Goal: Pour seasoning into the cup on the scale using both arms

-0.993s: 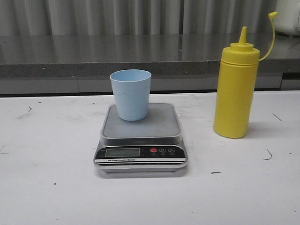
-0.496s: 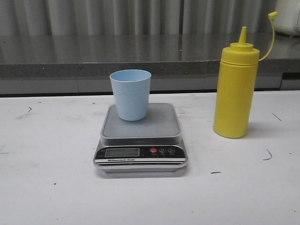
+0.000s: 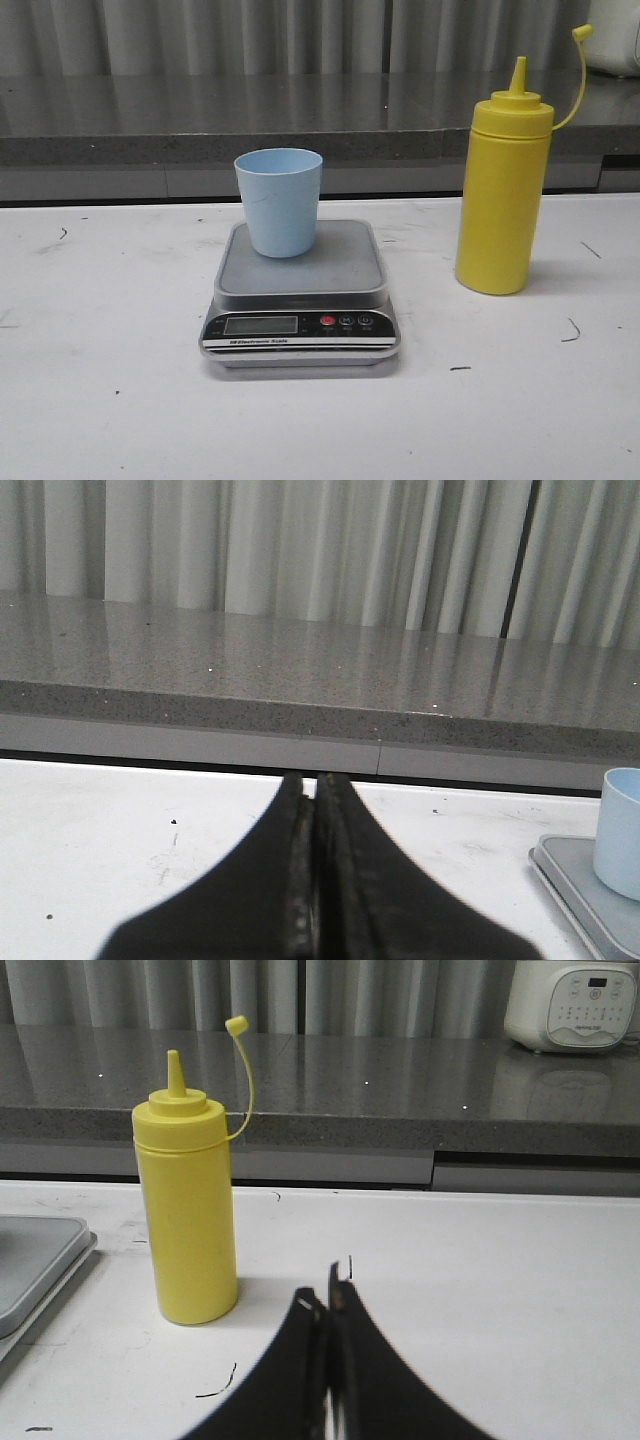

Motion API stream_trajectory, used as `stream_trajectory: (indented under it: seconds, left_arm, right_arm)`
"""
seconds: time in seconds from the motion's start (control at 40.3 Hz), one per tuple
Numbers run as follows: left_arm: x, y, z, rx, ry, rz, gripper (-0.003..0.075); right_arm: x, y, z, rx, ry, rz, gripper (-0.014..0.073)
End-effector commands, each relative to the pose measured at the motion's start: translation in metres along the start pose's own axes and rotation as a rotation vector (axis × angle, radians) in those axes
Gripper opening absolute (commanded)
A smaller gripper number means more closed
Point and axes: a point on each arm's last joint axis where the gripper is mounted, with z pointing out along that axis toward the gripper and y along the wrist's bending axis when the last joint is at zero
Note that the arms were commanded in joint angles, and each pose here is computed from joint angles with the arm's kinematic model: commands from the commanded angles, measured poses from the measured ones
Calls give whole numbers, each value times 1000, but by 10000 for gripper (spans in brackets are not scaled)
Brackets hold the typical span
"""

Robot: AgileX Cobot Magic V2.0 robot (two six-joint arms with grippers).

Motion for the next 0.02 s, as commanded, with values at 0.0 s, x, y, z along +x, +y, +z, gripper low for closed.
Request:
stream_trajectory:
  seconds: [0.0]
  left_arm:
    - [-4,0,-2,9,-93,-1,-20]
  right_arm:
    - [-9,0,-2,3,-101,-1,-117]
